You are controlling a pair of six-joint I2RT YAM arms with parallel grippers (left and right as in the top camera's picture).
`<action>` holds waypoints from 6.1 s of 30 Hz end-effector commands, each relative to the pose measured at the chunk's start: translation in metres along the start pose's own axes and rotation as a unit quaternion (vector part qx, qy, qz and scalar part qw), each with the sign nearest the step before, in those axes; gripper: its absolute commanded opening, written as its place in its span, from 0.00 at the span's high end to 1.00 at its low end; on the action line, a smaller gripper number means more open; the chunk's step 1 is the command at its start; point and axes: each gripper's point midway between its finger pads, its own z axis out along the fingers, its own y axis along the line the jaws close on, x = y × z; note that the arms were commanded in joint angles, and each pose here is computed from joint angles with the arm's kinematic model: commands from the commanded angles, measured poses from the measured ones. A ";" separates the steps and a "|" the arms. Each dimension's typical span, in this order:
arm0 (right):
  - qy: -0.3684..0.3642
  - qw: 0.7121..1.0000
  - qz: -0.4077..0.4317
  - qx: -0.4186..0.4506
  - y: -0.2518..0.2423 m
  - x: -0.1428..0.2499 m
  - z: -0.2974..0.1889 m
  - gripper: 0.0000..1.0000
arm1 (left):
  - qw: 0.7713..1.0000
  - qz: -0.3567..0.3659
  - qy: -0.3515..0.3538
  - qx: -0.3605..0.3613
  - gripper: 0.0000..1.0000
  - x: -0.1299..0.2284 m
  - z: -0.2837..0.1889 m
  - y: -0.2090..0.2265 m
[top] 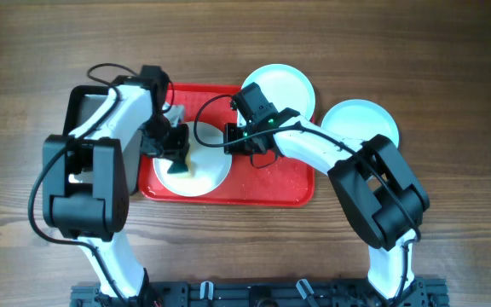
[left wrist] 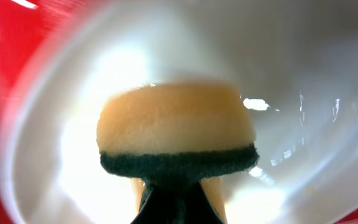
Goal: Clean dirty plates on tray and stack at the side
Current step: 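Scrub the plate surface with the sponge while the right gripper holds it, then keep scrubbing the plate with the sponge in the left gripper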
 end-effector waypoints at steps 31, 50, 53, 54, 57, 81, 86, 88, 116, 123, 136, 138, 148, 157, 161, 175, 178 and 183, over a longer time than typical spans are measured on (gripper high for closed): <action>0.000 1.000 0.024 0.005 -0.012 -0.006 0.003 0.96 | 0.943 -0.211 -0.173 -0.190 0.96 -0.066 -0.003 0.039; 0.003 1.000 0.017 0.002 -0.011 -0.005 0.003 0.96 | 0.994 0.012 -0.088 0.065 0.96 -0.054 0.008 -0.096; 0.005 1.000 0.015 0.000 -0.010 -0.004 0.003 0.96 | 0.990 -0.025 -0.142 0.004 0.96 -0.079 0.002 -0.066; 0.006 1.000 0.015 0.000 -0.010 -0.004 0.003 0.95 | 0.987 -0.036 -0.157 -0.017 0.96 -0.086 -0.001 -0.054; 0.007 1.000 0.015 0.001 -0.011 -0.003 0.003 0.96 | 0.974 -0.097 -0.191 -0.081 0.96 -0.097 -0.011 -0.017; 0.006 1.000 0.016 -0.001 -0.011 -0.005 0.002 0.96 | 0.997 0.010 0.038 0.061 0.96 0.005 0.005 -0.064; 0.006 1.000 0.015 -0.003 -0.010 -0.005 0.002 0.96 | 0.997 0.032 0.002 0.063 0.96 -0.011 0.010 -0.082; 0.006 1.000 0.015 -0.003 -0.010 -0.005 0.002 0.96 | 0.997 0.020 -0.029 0.068 0.96 -0.027 0.009 -0.086; 0.007 1.000 0.016 -0.002 -0.010 -0.004 0.002 0.96 | 0.998 -0.009 0.058 0.035 0.96 0.015 0.006 -0.058; 0.007 1.000 0.016 -0.002 -0.010 -0.004 0.002 0.96 | 0.993 0.051 0.011 0.106 0.96 -0.007 0.004 -0.083; 0.007 1.000 0.016 -0.002 -0.011 -0.004 0.002 0.96 | 0.988 -0.038 -0.146 -0.017 0.96 -0.082 -0.002 -0.044; 0.007 1.000 0.016 -0.002 -0.011 -0.004 0.002 0.96 | 0.975 -0.110 -0.160 -0.107 0.96 -0.080 -0.006 -0.008; 0.007 1.000 0.015 -0.003 -0.010 -0.004 0.002 0.96 | 0.923 -0.281 -0.086 -0.246 0.96 -0.013 -0.017 0.048; 0.010 1.000 0.015 -0.005 -0.009 -0.003 0.002 0.96 | 0.993 -0.023 0.042 0.106 0.96 0.004 0.002 -0.075; 0.011 1.000 0.016 -0.005 -0.010 -0.003 0.002 0.96 | 0.988 0.004 0.029 0.149 0.96 -0.002 -0.001 -0.089; 0.010 1.000 0.015 -0.004 -0.010 -0.003 0.002 0.96 | 0.961 -0.211 -0.128 -0.127 0.96 -0.058 -0.006 0.012; 0.010 1.000 0.012 -0.004 -0.010 -0.003 0.002 0.96 | 0.935 -0.249 -0.128 -0.218 0.96 -0.041 -0.016 0.042; 0.010 1.000 0.012 -0.004 -0.010 -0.003 0.002 0.96 | 0.933 -0.243 -0.084 -0.252 0.96 -0.017 -0.018 0.050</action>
